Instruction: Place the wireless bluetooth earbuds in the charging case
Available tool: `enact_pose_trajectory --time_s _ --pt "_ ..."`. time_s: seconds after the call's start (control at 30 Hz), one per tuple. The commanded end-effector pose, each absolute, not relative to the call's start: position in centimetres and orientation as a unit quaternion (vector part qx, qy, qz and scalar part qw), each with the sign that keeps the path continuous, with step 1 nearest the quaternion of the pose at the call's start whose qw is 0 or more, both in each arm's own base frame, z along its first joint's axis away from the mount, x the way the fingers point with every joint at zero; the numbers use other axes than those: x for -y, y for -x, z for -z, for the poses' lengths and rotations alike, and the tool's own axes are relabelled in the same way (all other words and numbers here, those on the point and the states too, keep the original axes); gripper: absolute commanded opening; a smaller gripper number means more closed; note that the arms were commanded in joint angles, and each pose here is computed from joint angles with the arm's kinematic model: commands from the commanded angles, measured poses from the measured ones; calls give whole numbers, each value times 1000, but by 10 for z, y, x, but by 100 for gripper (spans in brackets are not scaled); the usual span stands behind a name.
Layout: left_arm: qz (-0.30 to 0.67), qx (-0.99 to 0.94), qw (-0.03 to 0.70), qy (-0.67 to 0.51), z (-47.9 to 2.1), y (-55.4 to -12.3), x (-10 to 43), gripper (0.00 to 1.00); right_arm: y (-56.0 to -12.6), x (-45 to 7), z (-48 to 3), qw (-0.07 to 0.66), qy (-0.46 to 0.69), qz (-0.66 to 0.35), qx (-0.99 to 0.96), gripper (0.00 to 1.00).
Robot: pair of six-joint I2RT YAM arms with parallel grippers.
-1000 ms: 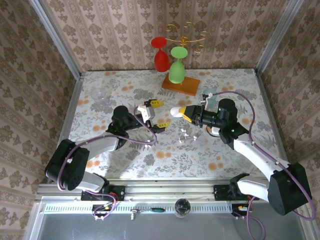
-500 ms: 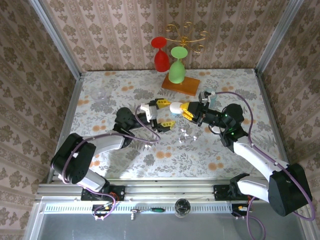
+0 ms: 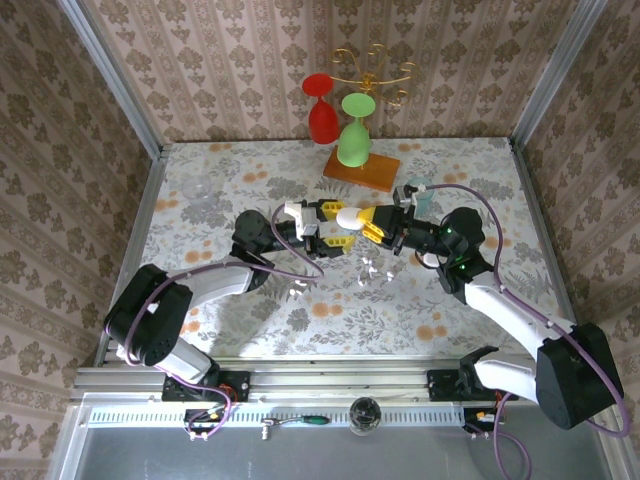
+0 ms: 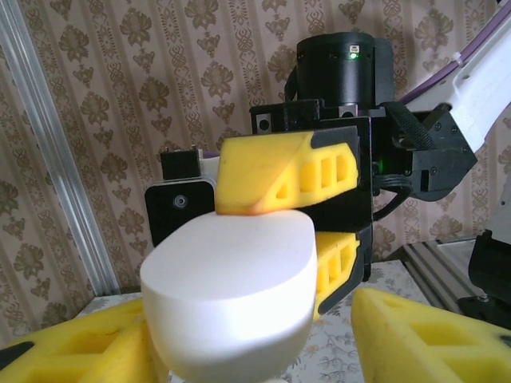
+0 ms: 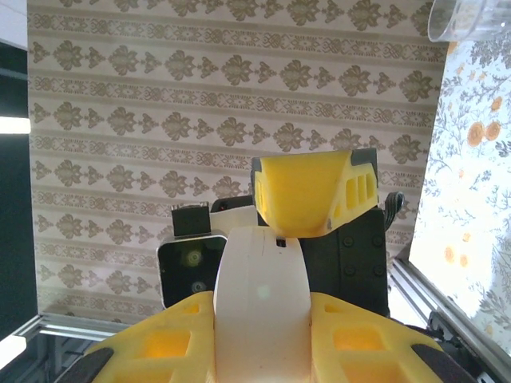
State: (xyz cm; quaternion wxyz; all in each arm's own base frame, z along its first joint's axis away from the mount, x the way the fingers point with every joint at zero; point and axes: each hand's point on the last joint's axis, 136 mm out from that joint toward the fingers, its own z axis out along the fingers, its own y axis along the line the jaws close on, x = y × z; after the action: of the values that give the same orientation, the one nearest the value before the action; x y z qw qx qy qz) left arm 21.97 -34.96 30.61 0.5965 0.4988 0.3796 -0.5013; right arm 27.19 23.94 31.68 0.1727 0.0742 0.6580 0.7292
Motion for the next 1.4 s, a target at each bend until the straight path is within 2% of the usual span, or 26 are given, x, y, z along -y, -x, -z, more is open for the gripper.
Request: enact_pose_trajectory --time_s 0.0,0.13,0.23,0.4,0.43,0.47,0.53,0.67,0.83,1.13,1.37 --pt "515 -349 597 -507 -323 -209 350 57 -267 -244 -332 183 -37 -737 -650 0" --pt "515 -348 596 -509 -323 -209 350 53 -268 -245 -333 182 -34 -737 -650 0" --pt "515 -347 595 -510 -322 -208 351 45 -268 -245 -332 182 -34 -735 -652 0" --pt "514 -347 595 -511 -321 -209 351 38 -269 -245 -332 181 -35 -734 -653 0" --pt "514 -348 594 -512 -320 -209 351 38 -269 -245 -332 183 -36 -734 -653 7" --pt "515 -348 594 -512 -320 -208 351 37 -269 -245 -333 187 -35 -732 -654 23" --pt "514 -352 594 -509 -319 -210 350 37 -270 -243 -330 201 -33 -717 -667 47" --pt "507 -365 596 -504 -314 -214 346 37 -270 -230 -319 264 -8 -644 -718 76" --pt "506 -393 571 -514 -299 -212 343 37 -266 -218 -304 323 76 -547 -768 87" --pt "547 -428 502 -514 -299 -195 346 35 -233 -221 -326 455 350 -379 -726 98" --pt "553 -416 497 -524 -301 -183 352 35 -223 -230 -329 476 449 -317 -687 100"
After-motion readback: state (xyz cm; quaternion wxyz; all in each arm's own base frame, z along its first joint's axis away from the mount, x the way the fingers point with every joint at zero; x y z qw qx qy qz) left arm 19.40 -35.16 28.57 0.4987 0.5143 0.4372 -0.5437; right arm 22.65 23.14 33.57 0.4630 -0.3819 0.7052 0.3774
